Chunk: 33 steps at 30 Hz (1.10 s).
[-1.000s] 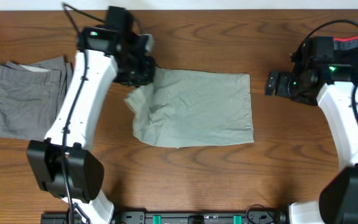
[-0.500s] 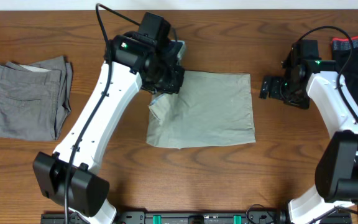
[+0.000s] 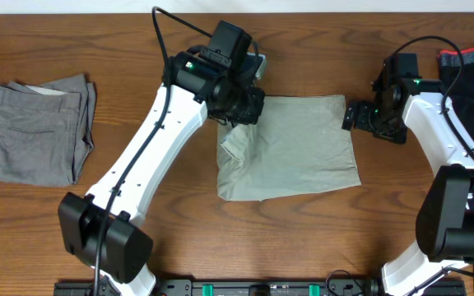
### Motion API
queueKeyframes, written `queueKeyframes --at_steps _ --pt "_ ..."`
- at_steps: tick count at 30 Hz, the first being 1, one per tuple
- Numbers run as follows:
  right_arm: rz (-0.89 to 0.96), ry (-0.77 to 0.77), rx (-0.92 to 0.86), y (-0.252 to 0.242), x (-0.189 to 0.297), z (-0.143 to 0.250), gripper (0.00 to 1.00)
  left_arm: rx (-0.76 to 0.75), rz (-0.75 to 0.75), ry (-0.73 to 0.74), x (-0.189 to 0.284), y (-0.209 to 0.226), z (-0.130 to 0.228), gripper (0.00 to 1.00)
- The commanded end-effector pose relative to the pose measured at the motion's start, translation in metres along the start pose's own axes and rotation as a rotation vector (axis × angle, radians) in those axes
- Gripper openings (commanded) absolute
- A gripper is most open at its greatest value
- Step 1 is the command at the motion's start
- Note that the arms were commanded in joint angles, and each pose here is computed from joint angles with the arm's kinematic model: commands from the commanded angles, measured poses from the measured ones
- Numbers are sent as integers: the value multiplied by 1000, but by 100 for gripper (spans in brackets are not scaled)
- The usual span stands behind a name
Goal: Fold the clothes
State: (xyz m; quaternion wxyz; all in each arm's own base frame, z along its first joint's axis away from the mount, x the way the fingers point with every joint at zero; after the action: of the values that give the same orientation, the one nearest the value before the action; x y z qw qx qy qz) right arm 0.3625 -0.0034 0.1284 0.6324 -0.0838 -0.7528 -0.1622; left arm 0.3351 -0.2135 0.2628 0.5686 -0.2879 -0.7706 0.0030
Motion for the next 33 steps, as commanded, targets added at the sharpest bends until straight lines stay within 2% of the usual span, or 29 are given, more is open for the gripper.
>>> queueKeyframes --at_steps 1,6,12,19,23,29,33 --pt "6 -10 -21 -3 1 -4 96 12 -10 -32 8 0 -6 6" --pt "9 -5 -26 -5 1 -4 97 80 -185 -33 27 37 1 6" --pt "9 -4 -26 -5 1 -4 97 216 -239 -29 56 87 12 6" --pt "12 7 -27 -5 1 -2 97 282 -296 -34 88 129 22 6" --pt "14 15 -27 -6 1 0 97 294 -326 -46 110 140 25 6" --pt "15 17 -26 -5 1 0 97 303 -484 -46 137 148 29 6" --pt "15 17 -26 -5 1 0 97 302 -518 -55 145 148 28 6"
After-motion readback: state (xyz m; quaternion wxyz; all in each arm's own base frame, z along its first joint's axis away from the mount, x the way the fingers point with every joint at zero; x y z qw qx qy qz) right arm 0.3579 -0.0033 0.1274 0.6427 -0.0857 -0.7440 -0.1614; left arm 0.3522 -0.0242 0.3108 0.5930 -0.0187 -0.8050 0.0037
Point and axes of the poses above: each gripper's point midway between its finger pads, its own x axis back along the fingers, its own y axis along the line the jaws close on, z = x × y, the point moved 7 cm from there along x, back along the fingers, and after that the axes turned 4 degrees about -x, right-handed, at the moved point
